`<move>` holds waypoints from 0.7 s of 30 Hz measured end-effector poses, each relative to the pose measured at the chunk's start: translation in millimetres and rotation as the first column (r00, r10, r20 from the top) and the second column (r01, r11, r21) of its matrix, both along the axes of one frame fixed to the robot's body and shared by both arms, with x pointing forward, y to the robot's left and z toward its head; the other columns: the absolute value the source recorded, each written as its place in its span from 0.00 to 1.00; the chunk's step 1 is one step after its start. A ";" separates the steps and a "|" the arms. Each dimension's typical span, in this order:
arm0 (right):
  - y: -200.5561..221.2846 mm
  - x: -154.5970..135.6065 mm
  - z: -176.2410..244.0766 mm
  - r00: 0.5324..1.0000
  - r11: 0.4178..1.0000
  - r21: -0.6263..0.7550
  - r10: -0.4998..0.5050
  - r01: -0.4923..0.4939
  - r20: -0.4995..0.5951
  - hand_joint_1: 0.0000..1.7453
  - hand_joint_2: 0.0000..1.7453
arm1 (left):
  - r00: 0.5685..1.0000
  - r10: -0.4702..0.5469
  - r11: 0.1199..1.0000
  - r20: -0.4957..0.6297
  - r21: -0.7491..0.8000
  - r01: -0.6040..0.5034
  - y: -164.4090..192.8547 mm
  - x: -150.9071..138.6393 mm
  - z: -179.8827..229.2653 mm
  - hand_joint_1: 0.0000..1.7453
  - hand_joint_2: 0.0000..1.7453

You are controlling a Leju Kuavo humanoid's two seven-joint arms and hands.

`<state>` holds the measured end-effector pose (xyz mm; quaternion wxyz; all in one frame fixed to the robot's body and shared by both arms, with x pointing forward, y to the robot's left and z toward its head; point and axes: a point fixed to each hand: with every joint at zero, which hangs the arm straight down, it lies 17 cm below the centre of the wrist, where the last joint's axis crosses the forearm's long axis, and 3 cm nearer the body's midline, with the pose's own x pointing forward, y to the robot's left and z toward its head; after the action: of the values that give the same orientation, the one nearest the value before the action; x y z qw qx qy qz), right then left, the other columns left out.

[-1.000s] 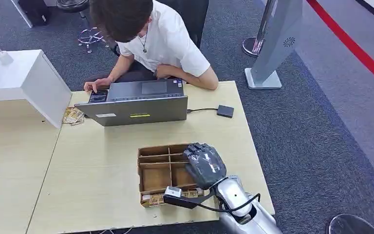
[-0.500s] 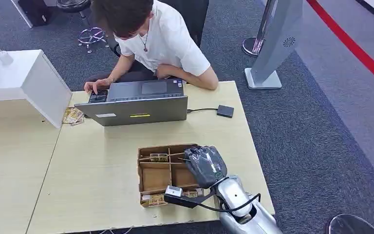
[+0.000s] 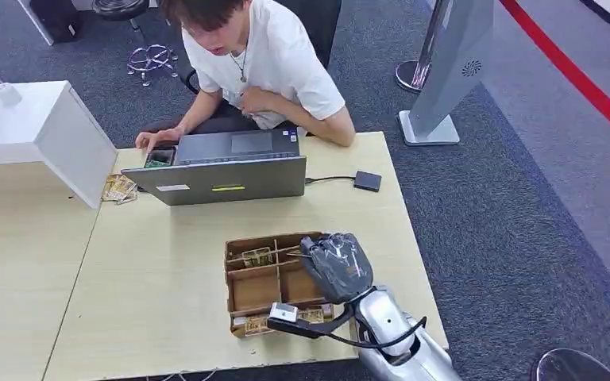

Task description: Pass the card to the sensor for recognition and then transmit it.

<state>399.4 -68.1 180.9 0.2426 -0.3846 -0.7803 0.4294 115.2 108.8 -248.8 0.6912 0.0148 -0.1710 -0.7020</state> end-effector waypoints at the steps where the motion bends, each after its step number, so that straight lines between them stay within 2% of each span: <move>1: -0.7 -0.4 2.1 1.000 1.000 0.005 -0.001 0.001 0.006 1.00 1.00 | 1.000 -0.001 1.000 0.000 0.000 0.001 0.0 0.0 0.0 0.00 0.00; 8: -3.9 -8.3 23.4 0.997 0.999 0.050 0.005 -0.009 0.076 1.00 1.00 | 1.000 -0.002 1.000 -0.002 0.000 0.002 -0.4 -0.4 0.1 0.00 0.00; 21: -2.5 -30.1 78.1 0.974 0.988 0.126 0.065 -0.094 0.217 1.00 1.00 | 1.000 -0.026 1.000 -0.009 -0.010 0.026 -5.4 -2.3 1.3 0.00 0.00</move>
<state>369.3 -70.6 259.0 0.1659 -0.3795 -0.8438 0.3413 112.9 103.4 -247.5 0.6827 0.0060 -0.1714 -0.7102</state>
